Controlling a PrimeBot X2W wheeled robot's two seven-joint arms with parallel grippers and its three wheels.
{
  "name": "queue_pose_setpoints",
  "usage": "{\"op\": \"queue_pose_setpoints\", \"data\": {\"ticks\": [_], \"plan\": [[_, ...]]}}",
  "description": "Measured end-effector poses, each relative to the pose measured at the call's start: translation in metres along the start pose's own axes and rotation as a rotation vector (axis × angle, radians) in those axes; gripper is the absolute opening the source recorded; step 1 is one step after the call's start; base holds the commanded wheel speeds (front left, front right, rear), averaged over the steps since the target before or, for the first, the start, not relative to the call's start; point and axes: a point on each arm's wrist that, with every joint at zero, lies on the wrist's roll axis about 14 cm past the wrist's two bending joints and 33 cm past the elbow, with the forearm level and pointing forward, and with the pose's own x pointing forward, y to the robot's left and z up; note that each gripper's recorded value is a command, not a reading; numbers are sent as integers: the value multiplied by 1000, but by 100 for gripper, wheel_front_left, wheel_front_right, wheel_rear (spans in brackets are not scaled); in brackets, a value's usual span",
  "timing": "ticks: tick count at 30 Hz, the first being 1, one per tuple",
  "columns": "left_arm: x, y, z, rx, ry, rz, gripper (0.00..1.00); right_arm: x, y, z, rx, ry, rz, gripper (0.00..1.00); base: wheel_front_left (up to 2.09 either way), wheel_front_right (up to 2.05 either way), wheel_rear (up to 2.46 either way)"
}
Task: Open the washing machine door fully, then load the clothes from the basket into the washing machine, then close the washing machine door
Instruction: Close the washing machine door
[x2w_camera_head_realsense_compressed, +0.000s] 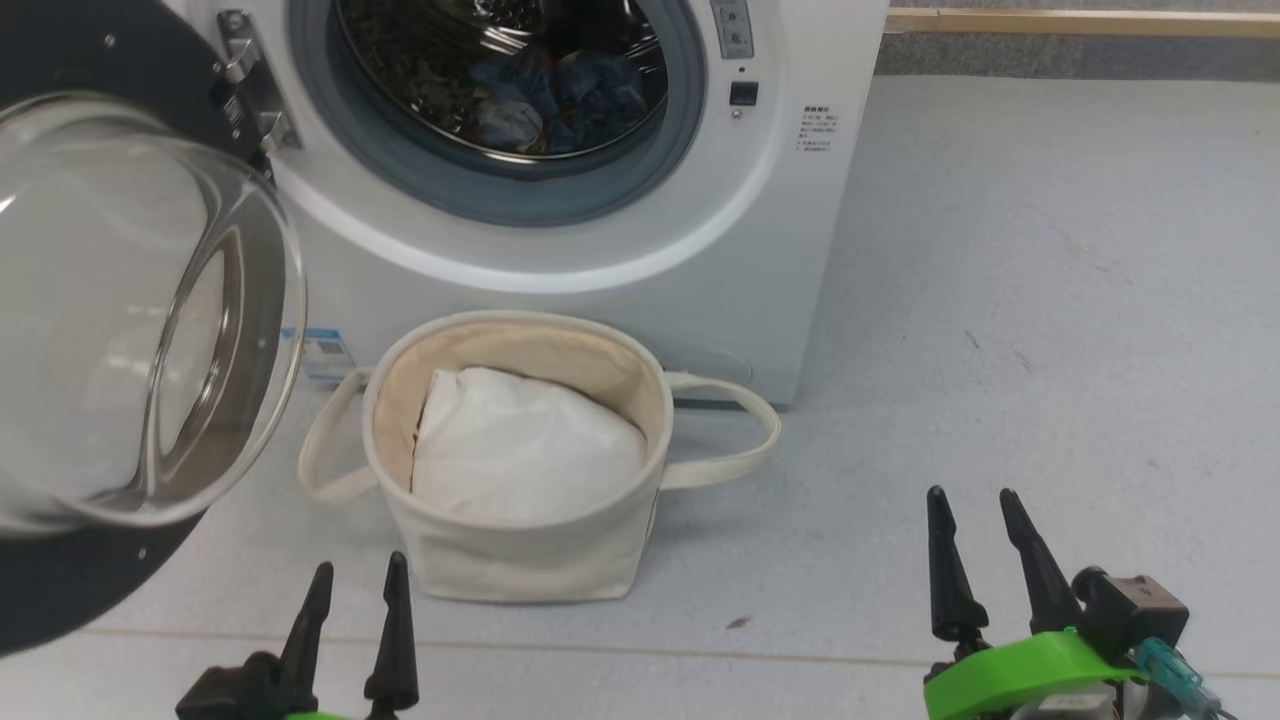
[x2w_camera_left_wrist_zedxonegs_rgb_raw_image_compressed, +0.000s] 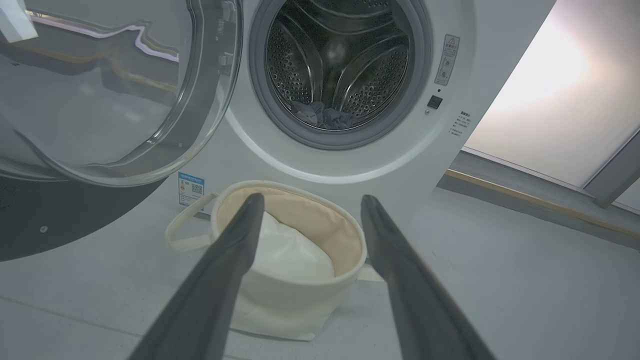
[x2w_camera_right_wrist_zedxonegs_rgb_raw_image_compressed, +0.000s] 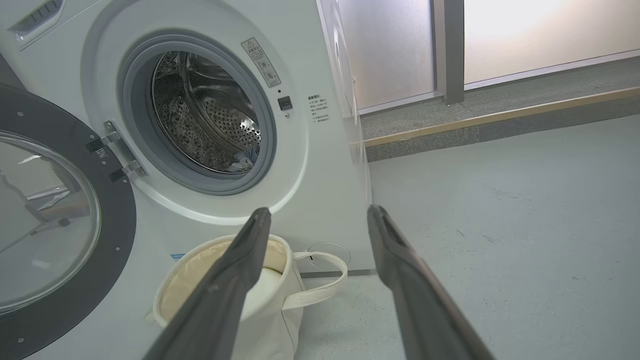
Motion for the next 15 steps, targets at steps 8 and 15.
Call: {"op": "queue_pose_setpoints", "data": {"ticks": [8, 15], "plan": [[-3, 5, 0, 20, -1, 17, 100, 4, 7, -4, 3, 11, 23, 100, -97, 97, 0], [-10, 17, 7, 22, -22, 57, 100, 12, 27, -4, 11, 8, 87, 100, -9, 9, 0]]}}
